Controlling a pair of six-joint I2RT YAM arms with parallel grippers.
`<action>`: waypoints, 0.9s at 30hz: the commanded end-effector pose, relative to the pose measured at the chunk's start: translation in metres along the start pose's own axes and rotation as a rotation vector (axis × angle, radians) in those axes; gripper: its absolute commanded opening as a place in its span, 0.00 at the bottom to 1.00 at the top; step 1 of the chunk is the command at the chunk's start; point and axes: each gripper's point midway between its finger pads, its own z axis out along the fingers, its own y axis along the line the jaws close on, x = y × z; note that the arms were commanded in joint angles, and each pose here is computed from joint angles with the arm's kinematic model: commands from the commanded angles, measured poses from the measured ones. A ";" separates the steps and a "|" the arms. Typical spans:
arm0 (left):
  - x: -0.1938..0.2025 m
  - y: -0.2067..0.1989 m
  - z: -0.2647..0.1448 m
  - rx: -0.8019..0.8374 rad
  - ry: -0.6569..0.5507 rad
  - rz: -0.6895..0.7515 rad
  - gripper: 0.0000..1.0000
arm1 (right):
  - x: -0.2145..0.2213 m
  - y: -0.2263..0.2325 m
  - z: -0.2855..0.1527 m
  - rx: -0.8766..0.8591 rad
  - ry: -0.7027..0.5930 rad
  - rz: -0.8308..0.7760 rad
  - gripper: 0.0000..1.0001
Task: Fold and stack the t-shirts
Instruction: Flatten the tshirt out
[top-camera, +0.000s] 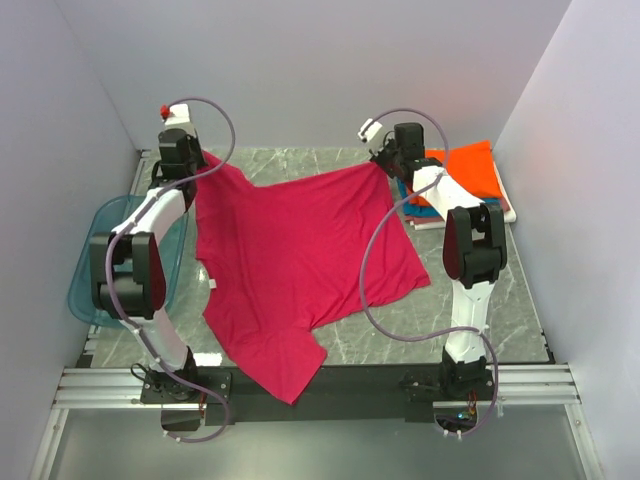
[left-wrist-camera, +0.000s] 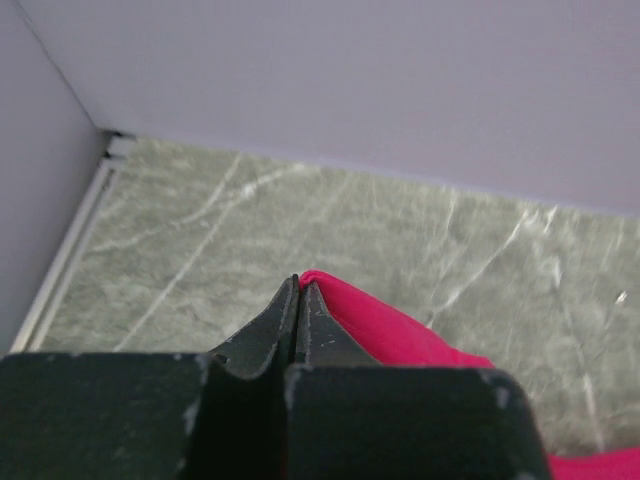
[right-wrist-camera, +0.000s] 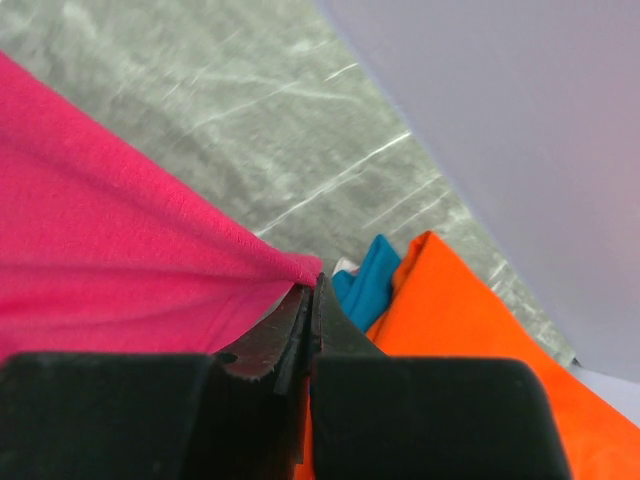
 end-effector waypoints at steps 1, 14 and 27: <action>-0.078 0.005 -0.021 -0.013 -0.204 -0.072 0.00 | -0.065 -0.055 -0.039 0.182 -0.164 0.045 0.00; -0.149 0.006 -0.086 0.072 -0.381 -0.142 0.01 | -0.115 -0.079 -0.131 0.247 -0.275 0.013 0.00; -0.314 0.007 -0.412 0.341 -1.023 -0.214 0.01 | -0.213 -0.089 -0.462 0.477 -0.611 -0.126 0.00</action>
